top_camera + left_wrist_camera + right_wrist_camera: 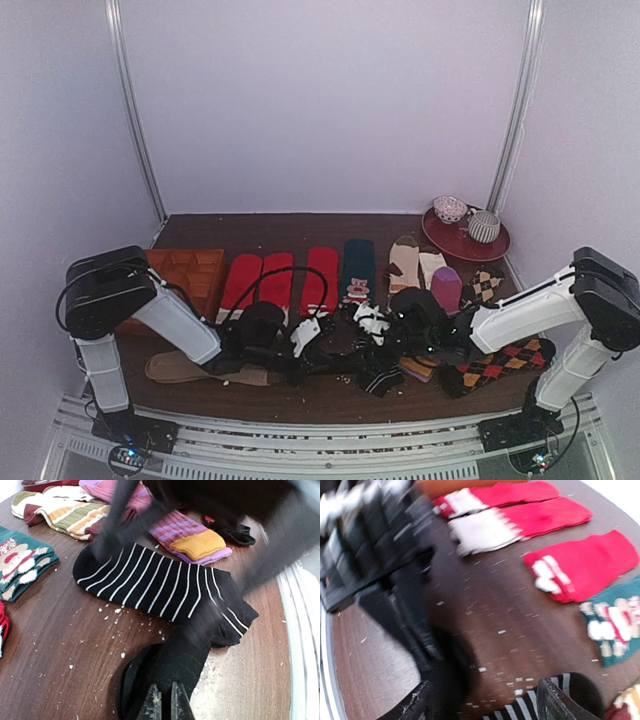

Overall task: Roll the socks
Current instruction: Roll the sock at the center of the board.

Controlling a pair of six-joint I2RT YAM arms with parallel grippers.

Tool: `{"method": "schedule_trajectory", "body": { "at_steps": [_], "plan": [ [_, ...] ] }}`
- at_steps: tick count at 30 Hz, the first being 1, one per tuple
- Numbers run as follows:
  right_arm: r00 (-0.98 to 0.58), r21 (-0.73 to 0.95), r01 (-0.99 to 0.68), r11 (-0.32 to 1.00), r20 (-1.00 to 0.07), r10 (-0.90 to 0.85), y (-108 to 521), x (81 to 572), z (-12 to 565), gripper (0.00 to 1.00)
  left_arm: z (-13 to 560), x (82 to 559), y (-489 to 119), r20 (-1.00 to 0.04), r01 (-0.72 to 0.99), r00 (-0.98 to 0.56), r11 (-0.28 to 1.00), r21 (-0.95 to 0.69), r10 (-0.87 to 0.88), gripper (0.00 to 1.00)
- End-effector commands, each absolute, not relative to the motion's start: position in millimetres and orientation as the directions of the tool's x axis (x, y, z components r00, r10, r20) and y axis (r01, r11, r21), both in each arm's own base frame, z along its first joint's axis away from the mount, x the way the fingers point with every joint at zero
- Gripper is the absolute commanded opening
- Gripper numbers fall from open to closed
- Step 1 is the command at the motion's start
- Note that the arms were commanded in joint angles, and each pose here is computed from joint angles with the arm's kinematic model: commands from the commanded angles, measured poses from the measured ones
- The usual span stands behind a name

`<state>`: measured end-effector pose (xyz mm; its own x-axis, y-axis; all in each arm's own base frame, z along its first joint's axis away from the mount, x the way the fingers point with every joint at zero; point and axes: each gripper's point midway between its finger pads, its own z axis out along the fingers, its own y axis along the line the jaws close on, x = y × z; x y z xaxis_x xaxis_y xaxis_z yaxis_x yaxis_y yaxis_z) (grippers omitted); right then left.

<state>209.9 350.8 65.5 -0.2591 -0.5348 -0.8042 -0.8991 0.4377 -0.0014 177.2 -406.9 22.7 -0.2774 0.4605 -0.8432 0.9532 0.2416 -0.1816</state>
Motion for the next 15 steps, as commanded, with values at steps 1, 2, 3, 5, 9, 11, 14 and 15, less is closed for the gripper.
{"method": "schedule_trajectory", "body": {
  "at_steps": [1, 2, 3, 5, 9, 11, 14, 15],
  "plan": [
    [-0.281, 0.032, -0.863, 0.504, -0.860, -0.427, 350, 230, 94, 0.71, -80, 127, -325, -0.510, 0.917, -0.399, 0.312, -0.250, 0.762, 0.00],
    [-0.302, 0.056, -0.868, 0.493, -0.848, -0.436, 351, 231, 89, 0.70, -80, 127, -325, -0.510, 0.917, -0.399, 0.312, -0.250, 0.762, 0.00],
    [-0.321, 0.088, -0.876, 0.474, -0.840, -0.437, 353, 231, 85, 0.69, -80, 127, -324, -0.509, 0.916, -0.399, 0.312, -0.251, 0.762, 0.00],
    [-0.352, 0.143, -0.888, 0.437, -0.823, -0.446, 356, 229, 76, 0.67, -81, 127, -324, -0.507, 0.916, -0.400, 0.313, -0.252, 0.763, 0.00],
    [-0.393, 0.234, -0.904, 0.359, -0.786, -0.478, 366, 215, 63, 0.65, -80, 127, -324, -0.508, 0.917, -0.398, 0.311, -0.251, 0.763, 0.00],
    [-0.417, 0.253, -0.895, 0.367, -0.768, -0.487, 366, 214, 55, 0.66, -80, 127, -324, -0.507, 0.917, -0.398, 0.311, -0.250, 0.765, 0.00],
    [-0.445, 0.269, -0.882, 0.386, -0.746, -0.496, 363, 213, 45, 0.68, -80, 128, -325, -0.508, 0.918, -0.396, 0.309, -0.249, 0.765, 0.00],
    [-0.457, 0.280, -0.878, 0.389, -0.736, -0.500, 363, 212, 41, 0.68, -80, 127, -325, -0.507, 0.918, -0.396, 0.310, -0.249, 0.766, 0.00]
  ]
}}
